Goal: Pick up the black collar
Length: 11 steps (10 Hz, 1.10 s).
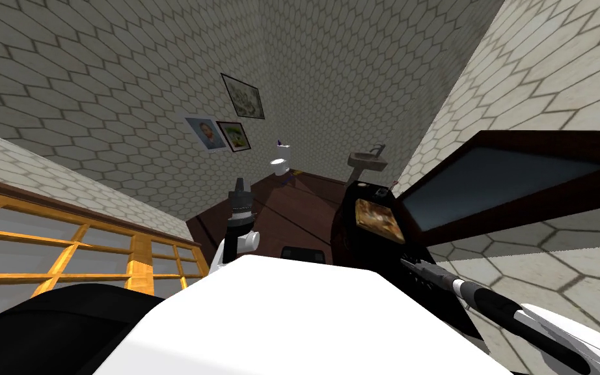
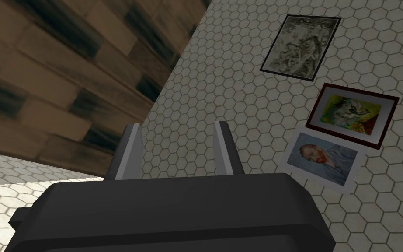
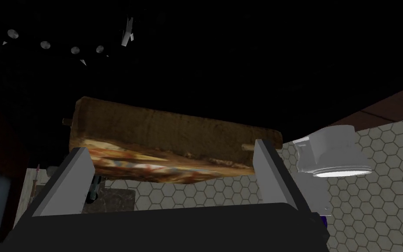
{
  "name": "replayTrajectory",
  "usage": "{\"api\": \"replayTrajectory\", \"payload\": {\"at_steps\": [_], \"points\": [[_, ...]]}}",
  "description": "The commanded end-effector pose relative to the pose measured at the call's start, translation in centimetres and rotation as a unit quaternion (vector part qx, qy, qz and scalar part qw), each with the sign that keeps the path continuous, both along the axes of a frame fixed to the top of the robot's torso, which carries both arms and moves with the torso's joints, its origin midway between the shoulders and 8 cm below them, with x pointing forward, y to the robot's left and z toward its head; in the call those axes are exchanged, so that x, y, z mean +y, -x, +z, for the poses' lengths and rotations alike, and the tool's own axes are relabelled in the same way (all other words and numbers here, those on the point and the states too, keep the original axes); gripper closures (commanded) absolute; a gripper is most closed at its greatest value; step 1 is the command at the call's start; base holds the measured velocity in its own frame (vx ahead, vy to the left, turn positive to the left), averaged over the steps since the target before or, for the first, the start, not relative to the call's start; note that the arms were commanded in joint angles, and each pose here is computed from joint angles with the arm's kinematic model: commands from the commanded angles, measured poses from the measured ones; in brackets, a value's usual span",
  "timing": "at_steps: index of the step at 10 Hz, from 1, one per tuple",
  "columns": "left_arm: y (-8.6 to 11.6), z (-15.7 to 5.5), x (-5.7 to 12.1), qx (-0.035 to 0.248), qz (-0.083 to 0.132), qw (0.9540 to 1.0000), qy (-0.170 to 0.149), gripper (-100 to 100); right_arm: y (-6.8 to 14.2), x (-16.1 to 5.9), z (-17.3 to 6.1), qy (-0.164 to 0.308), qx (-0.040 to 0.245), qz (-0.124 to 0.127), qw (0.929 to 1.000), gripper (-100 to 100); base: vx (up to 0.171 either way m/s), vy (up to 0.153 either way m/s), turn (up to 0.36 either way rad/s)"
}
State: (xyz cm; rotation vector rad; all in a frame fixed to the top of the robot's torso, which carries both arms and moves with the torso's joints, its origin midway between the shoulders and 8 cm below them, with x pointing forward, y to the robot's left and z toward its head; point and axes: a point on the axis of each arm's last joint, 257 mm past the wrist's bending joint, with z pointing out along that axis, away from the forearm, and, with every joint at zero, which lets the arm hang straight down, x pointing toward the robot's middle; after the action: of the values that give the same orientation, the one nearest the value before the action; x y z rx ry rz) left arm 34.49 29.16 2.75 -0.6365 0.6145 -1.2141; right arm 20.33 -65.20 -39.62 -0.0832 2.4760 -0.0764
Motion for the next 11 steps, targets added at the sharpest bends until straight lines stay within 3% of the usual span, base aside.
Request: {"api": "replayTrajectory", "payload": {"at_steps": [1,5,6,7,9,10,11], "points": [[0.0,0.0,0.0,0.0,0.0,1.0,0.0,0,1.8,-1.7,-0.2,0.019,0.027,0.001,0.9994,-100,0.026,0.024,0.176],[0.0,0.0,0.0,0.0,0.0,1.0,0.0,0,4.9,-3.3,-0.8,0.038,0.065,0.009,0.9971,-100,0.025,0.015,0.132],[0.0,0.0,0.0,0.0,0.0,1.0,0.0,0,5.5,-4.0,-0.8,0.043,0.069,0.002,0.9967,-100,0.019,0.006,0.077],[0.0,0.0,0.0,0.0,0.0,1.0,0.0,0,7.1,-4.8,-1.1,0.051,0.089,0.004,0.9948,-100,0.02,0.006,0.16],[0.0,0.0,0.0,0.0,0.0,1.0,0.0,0,7.1,-4.8,-1.1,0.051,0.089,0.004,0.9948,-100,0.011,0.0,0.036],[0.0,0.0,0.0,0.0,0.0,1.0,0.0,0,8.6,-5.1,-1.5,0.055,0.106,0.008,0.9928,-100,0.009,0.005,0.133],[0.0,0.0,0.0,0.0,0.0,1.0,0.0,0,8.8,-5.3,-1.4,0.057,0.107,0.006,0.9927,-100,0.01,-0.001,0.097]]}}
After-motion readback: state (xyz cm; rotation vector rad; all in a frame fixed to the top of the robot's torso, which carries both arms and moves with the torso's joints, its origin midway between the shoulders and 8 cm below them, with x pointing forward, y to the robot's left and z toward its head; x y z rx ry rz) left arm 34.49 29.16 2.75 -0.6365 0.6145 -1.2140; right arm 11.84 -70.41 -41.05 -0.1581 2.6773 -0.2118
